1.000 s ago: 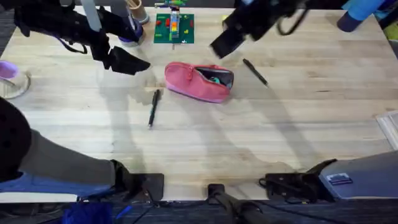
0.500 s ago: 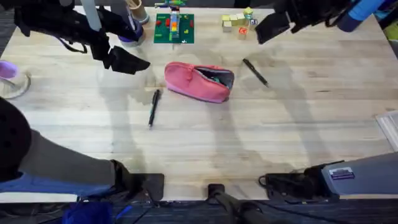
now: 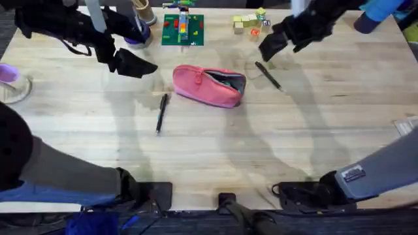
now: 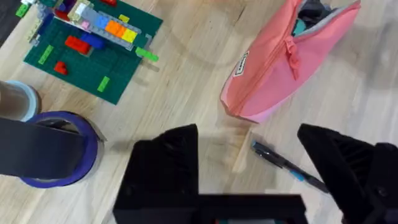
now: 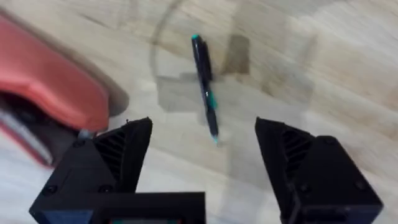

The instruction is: Unzip the bag, pick up the pens from the table one at a time and place them inside, then zip the bag closed.

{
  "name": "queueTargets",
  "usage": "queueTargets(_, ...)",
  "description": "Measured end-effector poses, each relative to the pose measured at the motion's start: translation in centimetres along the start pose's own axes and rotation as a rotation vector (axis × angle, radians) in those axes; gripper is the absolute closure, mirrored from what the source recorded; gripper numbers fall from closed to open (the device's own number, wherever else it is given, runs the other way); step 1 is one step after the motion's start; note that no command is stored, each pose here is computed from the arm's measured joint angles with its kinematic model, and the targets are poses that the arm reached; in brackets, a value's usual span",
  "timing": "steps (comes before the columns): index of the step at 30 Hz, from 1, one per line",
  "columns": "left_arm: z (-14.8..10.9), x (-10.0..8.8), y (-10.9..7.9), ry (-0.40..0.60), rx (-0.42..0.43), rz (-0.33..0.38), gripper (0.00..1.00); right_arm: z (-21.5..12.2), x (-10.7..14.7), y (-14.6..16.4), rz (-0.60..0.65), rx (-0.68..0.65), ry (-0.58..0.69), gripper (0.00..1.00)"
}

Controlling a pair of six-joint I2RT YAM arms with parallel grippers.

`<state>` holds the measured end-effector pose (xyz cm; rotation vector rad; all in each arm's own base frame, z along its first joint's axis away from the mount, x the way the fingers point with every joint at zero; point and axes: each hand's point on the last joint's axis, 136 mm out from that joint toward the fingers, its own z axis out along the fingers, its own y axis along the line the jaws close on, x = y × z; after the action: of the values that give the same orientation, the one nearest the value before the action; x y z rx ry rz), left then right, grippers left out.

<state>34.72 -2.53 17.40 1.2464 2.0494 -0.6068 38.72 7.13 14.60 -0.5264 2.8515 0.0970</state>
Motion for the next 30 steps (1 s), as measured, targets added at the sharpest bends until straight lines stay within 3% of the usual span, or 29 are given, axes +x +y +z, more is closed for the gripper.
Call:
queueTargets(8,0.0,0.0,0.0,0.0,0.0,0.0,0.007,4.6,-1.2,-0.6,0.002,-0.005,0.024,0.004)
queueTargets(18,0.0,0.0,0.0,0.0,0.0,0.0,0.007,10.5,0.0,-0.8,0.011,-0.029,0.14,0.003)
queueTargets(23,0.0,0.0,0.0,0.0,0.0,0.001,0.007,10.8,0.1,-0.9,0.008,-0.02,0.149,0.007)
queueTargets(28,0.0,0.0,0.0,0.0,0.0,0.0,0.008,10.9,0.1,-1.2,0.004,-0.005,0.151,0.141)
queueTargets(30,0.0,0.0,0.0,0.0,0.0,0.0,0.008,10.9,0.1,-1.5,0.005,0.006,0.152,0.249)
